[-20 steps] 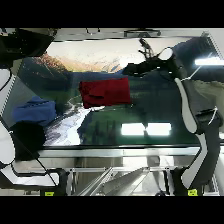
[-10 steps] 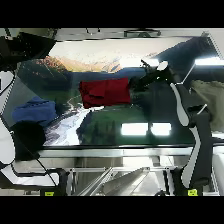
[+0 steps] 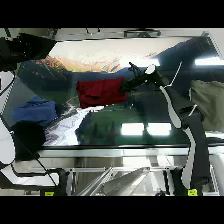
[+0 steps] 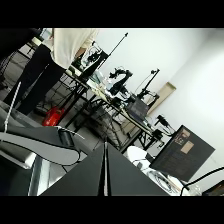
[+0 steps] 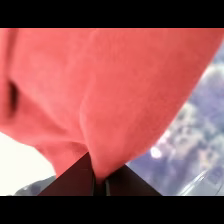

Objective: Fold the shirts.

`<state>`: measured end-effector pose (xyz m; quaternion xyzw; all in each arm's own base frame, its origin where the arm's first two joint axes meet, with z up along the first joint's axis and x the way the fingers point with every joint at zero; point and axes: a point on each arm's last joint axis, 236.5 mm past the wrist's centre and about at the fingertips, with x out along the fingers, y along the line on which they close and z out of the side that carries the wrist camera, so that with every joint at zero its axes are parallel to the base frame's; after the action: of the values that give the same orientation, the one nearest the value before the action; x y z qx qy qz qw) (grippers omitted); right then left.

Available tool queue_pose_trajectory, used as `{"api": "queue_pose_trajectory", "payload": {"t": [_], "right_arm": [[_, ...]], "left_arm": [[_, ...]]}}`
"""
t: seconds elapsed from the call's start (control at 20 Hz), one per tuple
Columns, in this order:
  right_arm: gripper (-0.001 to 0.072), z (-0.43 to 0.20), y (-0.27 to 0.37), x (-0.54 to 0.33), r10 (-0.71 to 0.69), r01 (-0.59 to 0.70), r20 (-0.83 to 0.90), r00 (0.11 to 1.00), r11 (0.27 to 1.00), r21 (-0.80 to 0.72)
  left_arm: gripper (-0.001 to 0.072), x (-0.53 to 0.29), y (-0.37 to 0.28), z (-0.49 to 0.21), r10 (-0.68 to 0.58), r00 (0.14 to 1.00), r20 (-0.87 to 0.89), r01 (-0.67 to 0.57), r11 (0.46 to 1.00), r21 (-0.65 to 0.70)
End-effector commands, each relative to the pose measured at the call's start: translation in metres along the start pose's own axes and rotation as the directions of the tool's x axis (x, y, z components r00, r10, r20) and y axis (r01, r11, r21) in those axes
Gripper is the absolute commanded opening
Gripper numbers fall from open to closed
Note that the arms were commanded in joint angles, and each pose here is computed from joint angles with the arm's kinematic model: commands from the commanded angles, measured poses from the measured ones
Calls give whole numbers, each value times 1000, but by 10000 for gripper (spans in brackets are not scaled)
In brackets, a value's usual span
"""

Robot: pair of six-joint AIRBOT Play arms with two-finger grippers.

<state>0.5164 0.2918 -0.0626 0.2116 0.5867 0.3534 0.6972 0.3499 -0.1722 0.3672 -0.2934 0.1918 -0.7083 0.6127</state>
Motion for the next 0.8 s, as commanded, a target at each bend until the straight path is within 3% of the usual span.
{"api": "queue_pose_trajectory", "payload": {"t": [0.0, 0.15, 0.25, 0.45, 0.75], "right_arm": [[20, 16, 14, -61, -101, 103, 65, 993, 994, -35], [20, 37, -3, -182, -313, 311, 224, 923, 949, 43], [20, 43, -13, -274, -393, 349, 352, 849, 919, 185], [20, 27, -51, -446, -512, 263, 566, 646, 846, 464], [20, -78, -100, -584, -690, 77, 536, 487, 645, 760]], "left_arm": [[17, 0, 0, 0, 0, 1000, 0, 0, 1000, 1], [17, 0, 0, 1, 2, 1000, 3, -2, 1000, 1], [17, 0, 0, 1, 2, 1000, 3, -2, 1000, 1], [17, 0, 1, 1, 2, 1000, 5, -2, 1000, 1], [17, 0, 1, 1, 3, 1000, 5, -3, 1000, 1]]}}
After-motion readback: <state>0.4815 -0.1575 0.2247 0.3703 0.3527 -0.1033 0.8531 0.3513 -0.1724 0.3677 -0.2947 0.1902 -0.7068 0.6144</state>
